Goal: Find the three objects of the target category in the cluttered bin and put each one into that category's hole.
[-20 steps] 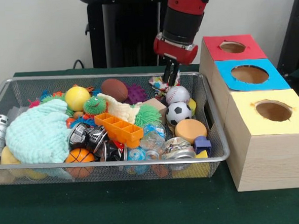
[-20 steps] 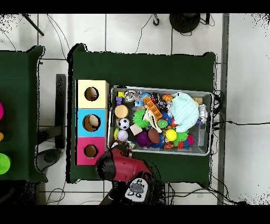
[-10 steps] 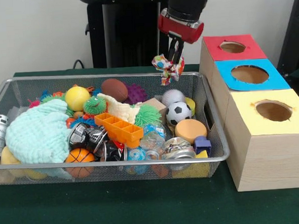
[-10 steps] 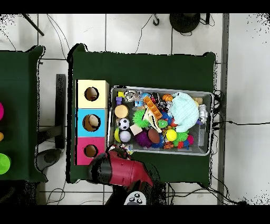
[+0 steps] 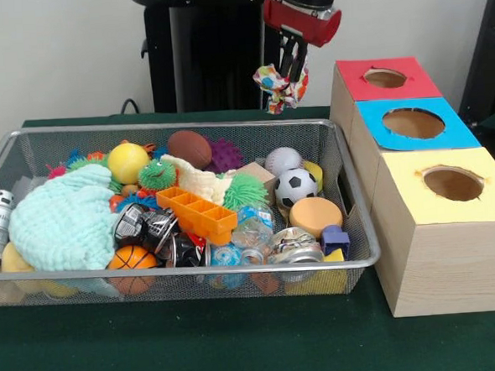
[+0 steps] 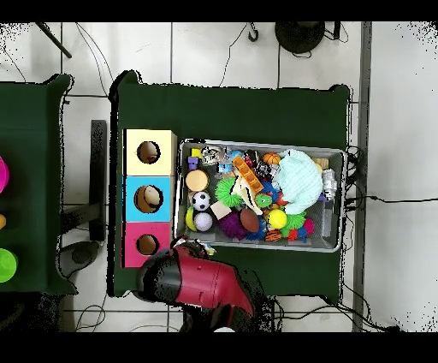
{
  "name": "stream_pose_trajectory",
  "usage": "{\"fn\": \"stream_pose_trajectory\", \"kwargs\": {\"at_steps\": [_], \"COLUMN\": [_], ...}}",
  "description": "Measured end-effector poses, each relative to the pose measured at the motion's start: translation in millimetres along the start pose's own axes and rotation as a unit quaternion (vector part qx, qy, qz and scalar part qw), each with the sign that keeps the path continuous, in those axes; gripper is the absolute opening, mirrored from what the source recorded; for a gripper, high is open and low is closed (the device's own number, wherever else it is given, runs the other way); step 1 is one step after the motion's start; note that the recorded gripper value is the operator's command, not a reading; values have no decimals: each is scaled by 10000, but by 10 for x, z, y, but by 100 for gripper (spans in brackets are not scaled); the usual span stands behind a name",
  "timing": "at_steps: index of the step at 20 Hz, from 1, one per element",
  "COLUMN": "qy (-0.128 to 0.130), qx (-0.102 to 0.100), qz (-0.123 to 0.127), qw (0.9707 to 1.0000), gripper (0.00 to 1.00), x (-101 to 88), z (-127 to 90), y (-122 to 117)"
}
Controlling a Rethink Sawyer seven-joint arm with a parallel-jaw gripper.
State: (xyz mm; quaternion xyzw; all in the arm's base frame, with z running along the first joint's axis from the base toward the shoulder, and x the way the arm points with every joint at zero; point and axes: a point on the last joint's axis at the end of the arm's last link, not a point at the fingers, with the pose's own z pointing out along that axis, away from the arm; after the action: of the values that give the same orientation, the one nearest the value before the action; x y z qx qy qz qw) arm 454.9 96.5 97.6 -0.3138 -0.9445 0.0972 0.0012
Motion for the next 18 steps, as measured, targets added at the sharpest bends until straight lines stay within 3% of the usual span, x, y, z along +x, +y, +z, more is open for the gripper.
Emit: {"fn": "stream_pose_trajectory", "kwargs": {"at_steps": [18], "qy": [-81], "qx": [-171], "qz": [24], "qw": [9998], "gripper": [0], "x": [-187], "z": [-223], "y": [127]}}
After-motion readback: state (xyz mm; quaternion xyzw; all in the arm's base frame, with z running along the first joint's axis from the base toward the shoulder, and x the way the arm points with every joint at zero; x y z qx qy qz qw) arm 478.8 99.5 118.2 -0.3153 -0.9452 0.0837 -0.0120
